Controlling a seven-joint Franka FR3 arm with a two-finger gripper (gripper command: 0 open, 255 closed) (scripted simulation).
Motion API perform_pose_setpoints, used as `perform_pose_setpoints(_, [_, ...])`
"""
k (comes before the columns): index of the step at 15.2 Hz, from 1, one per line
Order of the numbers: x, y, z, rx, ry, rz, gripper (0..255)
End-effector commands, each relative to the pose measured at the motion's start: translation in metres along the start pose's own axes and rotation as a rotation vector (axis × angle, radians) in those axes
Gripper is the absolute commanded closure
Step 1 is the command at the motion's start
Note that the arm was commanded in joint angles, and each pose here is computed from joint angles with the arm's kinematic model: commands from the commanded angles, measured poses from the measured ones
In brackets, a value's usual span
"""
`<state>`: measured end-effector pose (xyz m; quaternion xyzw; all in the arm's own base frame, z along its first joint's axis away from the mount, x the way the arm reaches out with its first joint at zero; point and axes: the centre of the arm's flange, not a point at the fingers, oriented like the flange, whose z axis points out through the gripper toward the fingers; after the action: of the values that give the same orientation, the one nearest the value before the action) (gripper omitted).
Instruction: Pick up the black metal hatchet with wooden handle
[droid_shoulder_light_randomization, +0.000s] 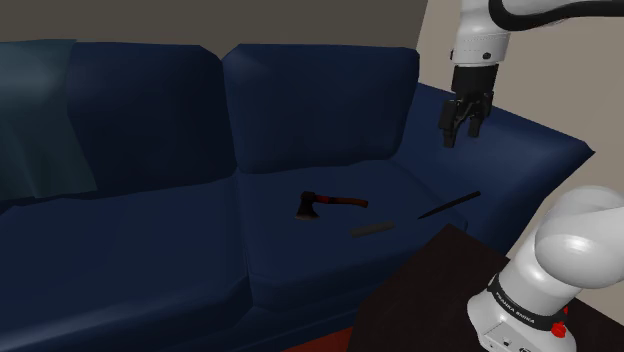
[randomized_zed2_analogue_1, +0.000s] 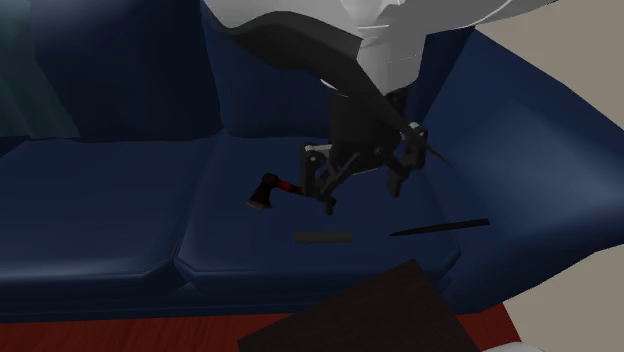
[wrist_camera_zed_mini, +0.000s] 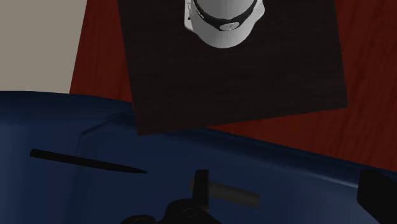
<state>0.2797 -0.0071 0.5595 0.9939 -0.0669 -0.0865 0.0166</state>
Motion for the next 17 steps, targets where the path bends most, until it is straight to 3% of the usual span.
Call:
perform_pose_setpoints(1, [0.0,0.0,0.0,0.0,0.0,0.0,0])
perform_pose_setpoints(17, [0.155,0.042,0.129,0.026,0.055,-0.316,0])
